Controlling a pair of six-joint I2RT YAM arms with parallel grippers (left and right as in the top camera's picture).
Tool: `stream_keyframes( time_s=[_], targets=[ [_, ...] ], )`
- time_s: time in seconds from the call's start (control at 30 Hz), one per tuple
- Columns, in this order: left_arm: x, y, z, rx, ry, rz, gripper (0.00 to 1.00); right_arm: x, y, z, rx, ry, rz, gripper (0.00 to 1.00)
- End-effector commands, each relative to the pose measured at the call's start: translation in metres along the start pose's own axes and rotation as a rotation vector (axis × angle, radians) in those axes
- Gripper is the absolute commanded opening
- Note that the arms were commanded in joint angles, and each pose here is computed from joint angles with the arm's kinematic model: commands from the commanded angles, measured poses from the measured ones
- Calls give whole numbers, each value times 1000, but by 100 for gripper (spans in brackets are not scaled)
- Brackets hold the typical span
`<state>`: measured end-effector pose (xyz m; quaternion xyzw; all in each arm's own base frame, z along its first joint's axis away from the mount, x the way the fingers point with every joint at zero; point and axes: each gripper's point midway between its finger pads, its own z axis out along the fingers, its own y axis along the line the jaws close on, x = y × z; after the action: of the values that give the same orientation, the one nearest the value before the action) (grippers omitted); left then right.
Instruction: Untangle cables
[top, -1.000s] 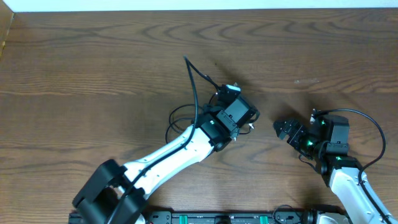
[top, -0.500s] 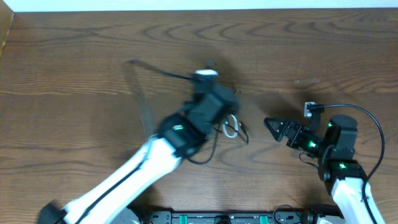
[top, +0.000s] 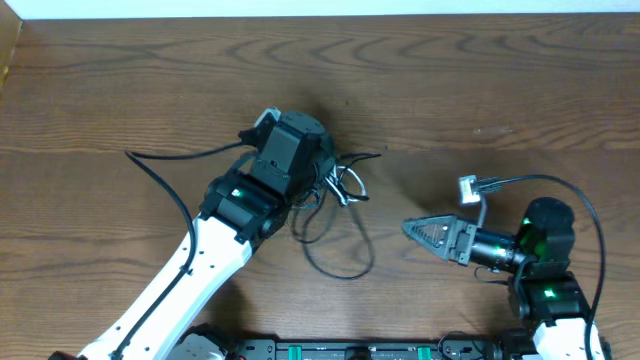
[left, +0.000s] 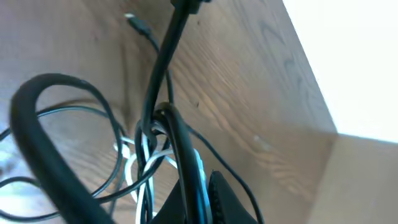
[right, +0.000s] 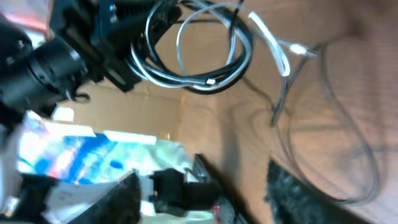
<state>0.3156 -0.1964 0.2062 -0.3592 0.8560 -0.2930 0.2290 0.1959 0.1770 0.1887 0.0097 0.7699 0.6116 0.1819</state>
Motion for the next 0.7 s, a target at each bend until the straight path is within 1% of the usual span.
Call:
stream_keyframes(
  time_s=[0.0, 0.07, 0.1, 0.17, 0.23, 0.3, 0.37, 0.4, 0.47, 0.57, 0.6, 0.67],
  targets=[
    [2, -4, 1, 9, 23, -205, 8, 4, 0, 9, 27, 1, 125, 49],
    [2, -4, 3, 4, 24, -261, 8, 6, -3, 15, 57, -11, 169, 47],
    [3, -4, 4, 3, 28, -274, 8, 6, -6, 20, 83, -29, 194, 44],
    [11, -5, 4, 7, 72, -273, 8, 6, -15, 29, 138, -64, 268, 38],
    [18, -7, 3, 10, 116, -272, 8, 6, -20, 33, 166, -85, 283, 37],
    [26, -9, 2, 17, 162, -231, 8, -1, -27, 42, 202, -134, 259, 36],
    [29, -9, 2, 22, 178, -196, 8, -5, -27, 47, 196, -142, 247, 36],
    [31, -10, 1, 27, 195, -165, 8, -10, -29, 51, 193, -149, 244, 32],
    [33, -10, 1, 32, 202, -125, 8, -15, -36, 53, 212, -172, 247, 29],
    [32, -10, 1, 42, 197, -28, 8, -20, -43, 51, 230, -191, 261, 29],
    [32, -10, 1, 45, 197, 3, 8, -22, -42, 50, 225, -200, 262, 30],
    [33, -10, 1, 47, 202, 8, 8, -24, -41, 50, 217, -206, 278, 34]
  ],
)
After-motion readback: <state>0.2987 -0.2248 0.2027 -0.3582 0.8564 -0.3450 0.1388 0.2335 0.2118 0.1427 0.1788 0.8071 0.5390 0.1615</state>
